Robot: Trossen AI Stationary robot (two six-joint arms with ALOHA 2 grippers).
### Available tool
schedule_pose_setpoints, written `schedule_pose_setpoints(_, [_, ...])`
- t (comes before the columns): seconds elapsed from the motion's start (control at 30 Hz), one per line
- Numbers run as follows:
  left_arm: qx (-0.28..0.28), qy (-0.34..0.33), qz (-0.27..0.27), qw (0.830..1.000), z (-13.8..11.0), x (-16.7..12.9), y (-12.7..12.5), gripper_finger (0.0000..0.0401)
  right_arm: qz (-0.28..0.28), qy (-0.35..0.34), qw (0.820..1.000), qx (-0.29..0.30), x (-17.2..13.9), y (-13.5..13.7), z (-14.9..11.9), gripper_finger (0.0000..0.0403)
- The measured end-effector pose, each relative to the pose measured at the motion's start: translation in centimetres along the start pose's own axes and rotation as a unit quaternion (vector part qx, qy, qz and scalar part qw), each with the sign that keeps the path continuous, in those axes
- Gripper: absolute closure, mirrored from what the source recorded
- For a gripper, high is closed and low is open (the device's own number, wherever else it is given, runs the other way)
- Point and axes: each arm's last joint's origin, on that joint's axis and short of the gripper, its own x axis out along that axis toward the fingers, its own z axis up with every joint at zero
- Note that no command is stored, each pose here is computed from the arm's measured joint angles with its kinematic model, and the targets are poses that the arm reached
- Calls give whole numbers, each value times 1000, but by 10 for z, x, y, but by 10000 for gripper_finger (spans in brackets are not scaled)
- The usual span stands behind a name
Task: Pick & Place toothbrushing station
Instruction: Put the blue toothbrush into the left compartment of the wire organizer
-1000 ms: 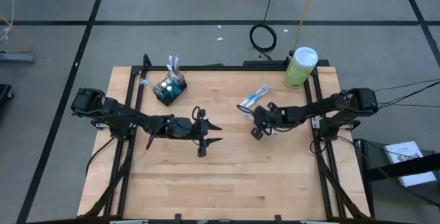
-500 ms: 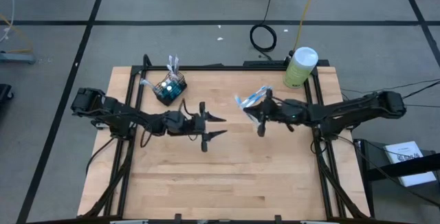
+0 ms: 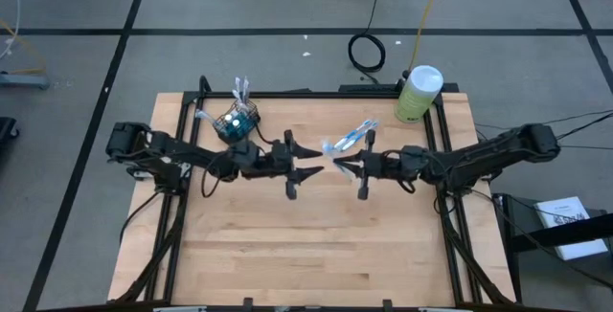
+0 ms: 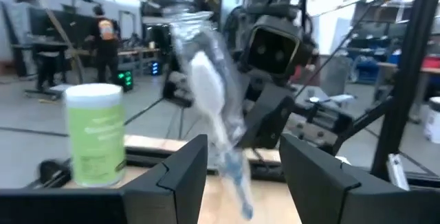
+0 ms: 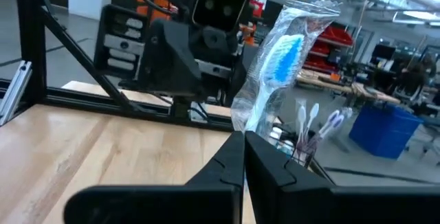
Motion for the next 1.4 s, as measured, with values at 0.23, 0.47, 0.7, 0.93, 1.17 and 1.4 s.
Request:
schedule_pose_setpoints(0.23, [0,-2,-7,1000,-5,24,-3,215,23,-18,1000,1,1,2,2,402])
schedule_pose_setpoints(0.47, [4,-4,-2,1000,-5,28,0,215,30,-23,999,-9,0,5,4,402])
schedule_pose_setpoints(0.7, [5,-7,9,1000,-5,28,2,215,30,-21,999,-9,0,5,3,403])
schedule_pose_setpoints(0.93, [-20,-9,7,1000,0,31,7,215,49,-27,998,-9,0,6,4,403])
schedule_pose_setpoints(1.17, [-43,9,-15,999,3,36,9,215,55,-27,998,-10,-1,7,4,403])
schedule_pose_setpoints(1.4, [-43,9,-15,999,3,36,10,216,56,-21,998,-9,0,7,3,403])
